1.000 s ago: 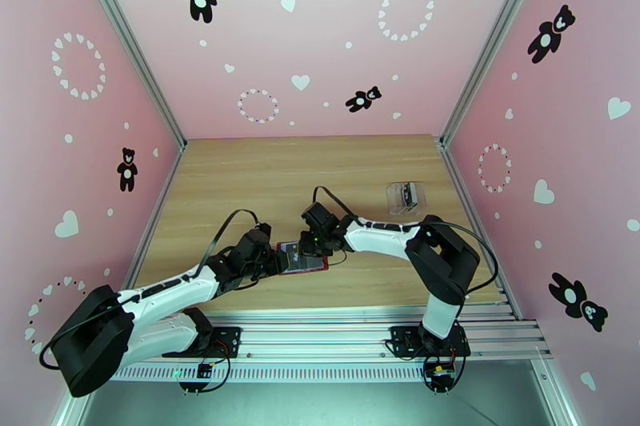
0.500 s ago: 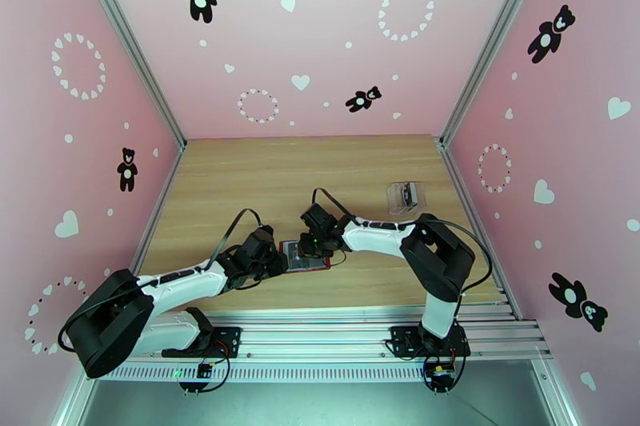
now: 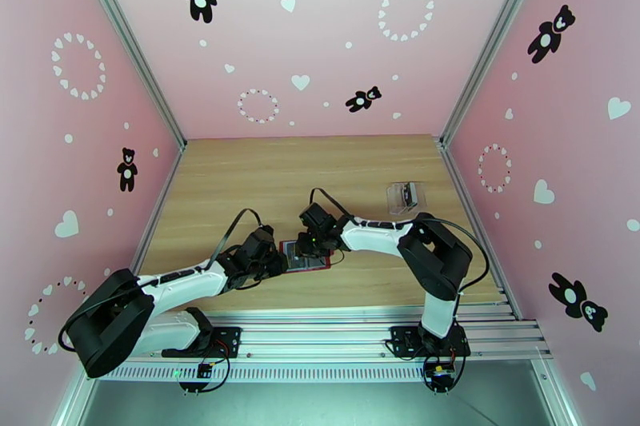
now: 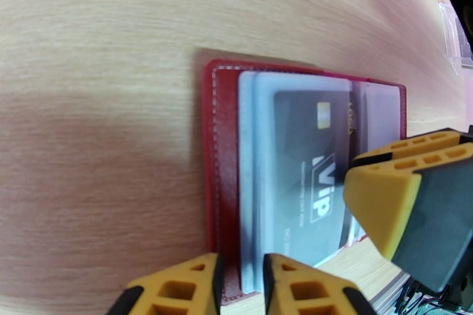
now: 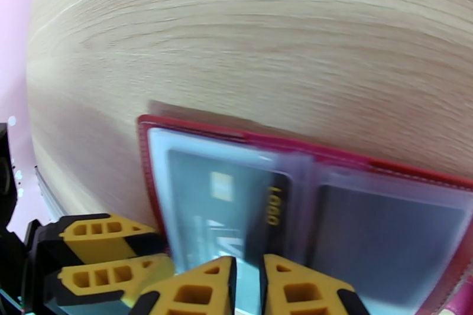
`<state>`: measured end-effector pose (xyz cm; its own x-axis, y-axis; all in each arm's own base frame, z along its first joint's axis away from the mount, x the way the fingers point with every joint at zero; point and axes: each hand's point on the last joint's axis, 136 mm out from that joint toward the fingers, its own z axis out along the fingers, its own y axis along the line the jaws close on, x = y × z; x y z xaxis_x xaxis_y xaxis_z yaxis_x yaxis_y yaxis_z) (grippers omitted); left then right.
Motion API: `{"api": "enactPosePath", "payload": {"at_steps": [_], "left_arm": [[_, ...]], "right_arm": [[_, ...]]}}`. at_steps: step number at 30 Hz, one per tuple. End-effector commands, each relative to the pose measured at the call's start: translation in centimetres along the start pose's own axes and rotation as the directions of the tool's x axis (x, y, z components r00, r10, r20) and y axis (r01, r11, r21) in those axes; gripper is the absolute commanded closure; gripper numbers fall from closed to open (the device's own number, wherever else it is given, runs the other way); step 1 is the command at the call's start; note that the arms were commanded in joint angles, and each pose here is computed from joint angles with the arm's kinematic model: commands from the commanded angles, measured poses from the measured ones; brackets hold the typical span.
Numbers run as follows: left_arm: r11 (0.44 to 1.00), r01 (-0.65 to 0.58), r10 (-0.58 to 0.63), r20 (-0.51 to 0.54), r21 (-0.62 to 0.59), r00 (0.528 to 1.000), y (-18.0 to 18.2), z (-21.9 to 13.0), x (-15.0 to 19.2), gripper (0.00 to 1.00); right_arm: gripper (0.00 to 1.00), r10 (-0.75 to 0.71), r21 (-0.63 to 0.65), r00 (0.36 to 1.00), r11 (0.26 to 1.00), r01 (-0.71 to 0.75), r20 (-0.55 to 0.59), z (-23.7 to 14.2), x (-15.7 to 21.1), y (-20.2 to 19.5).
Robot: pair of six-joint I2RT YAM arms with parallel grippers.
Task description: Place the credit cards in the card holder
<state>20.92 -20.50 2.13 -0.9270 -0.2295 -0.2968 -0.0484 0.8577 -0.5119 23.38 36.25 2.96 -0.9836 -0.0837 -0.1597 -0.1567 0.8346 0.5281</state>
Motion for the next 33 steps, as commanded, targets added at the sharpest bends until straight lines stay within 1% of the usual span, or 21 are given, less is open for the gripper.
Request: {"api": "enactPosePath", "payload": {"at_steps": [1,4,9,15,21,28,33], "left_arm": [[1.000,-0.001,0.001,-0.003,-0.010,1.000,0.3,0.1,-0.1,0.74],[1.000,-0.001,0.001,-0.002,-0.010,1.000,0.3,0.1,-0.1,0.74],[1.000,-0.003,0.003,-0.001,-0.008,1.000,0.2,0.1,-0.1,0.74],[1.000,-0.001,0.001,-0.001,-0.008,1.000,0.3,0.1,-0.1,0.74],[1.000,-0.002,0.002,0.000,-0.004,1.000,0.2,0.0,-0.1,0.74],[1.000,-0.002,0.002,0.000,-0.006,1.000,0.2,0.0,-0.1,0.74],[1.000,-0.003,0.003,0.001,0.004,1.000,0.0,-0.1,-0.1,0.74]], "right_arm": [[0.80,-0.009,-0.007,1.000,1.000,0.009,0.018,-0.6,-0.2,0.6],[0.79,-0.023,0.052,0.998,0.998,0.021,0.051,-1.6,-0.6,-0.3],[0.79,-0.033,0.105,0.998,0.994,0.027,0.055,-1.9,-0.6,-1.2],[0.79,-0.019,0.087,1.000,0.996,0.019,0.002,-0.4,0.4,-1.4],[0.79,-0.028,0.077,0.999,0.997,0.029,-0.022,0.6,1.1,-0.8],[0.79,-0.030,0.053,0.999,0.998,0.032,-0.030,0.8,1.3,0.1],[0.79,-0.030,0.047,1.000,0.998,0.030,-0.009,0.0,1.1,0.4]]}}
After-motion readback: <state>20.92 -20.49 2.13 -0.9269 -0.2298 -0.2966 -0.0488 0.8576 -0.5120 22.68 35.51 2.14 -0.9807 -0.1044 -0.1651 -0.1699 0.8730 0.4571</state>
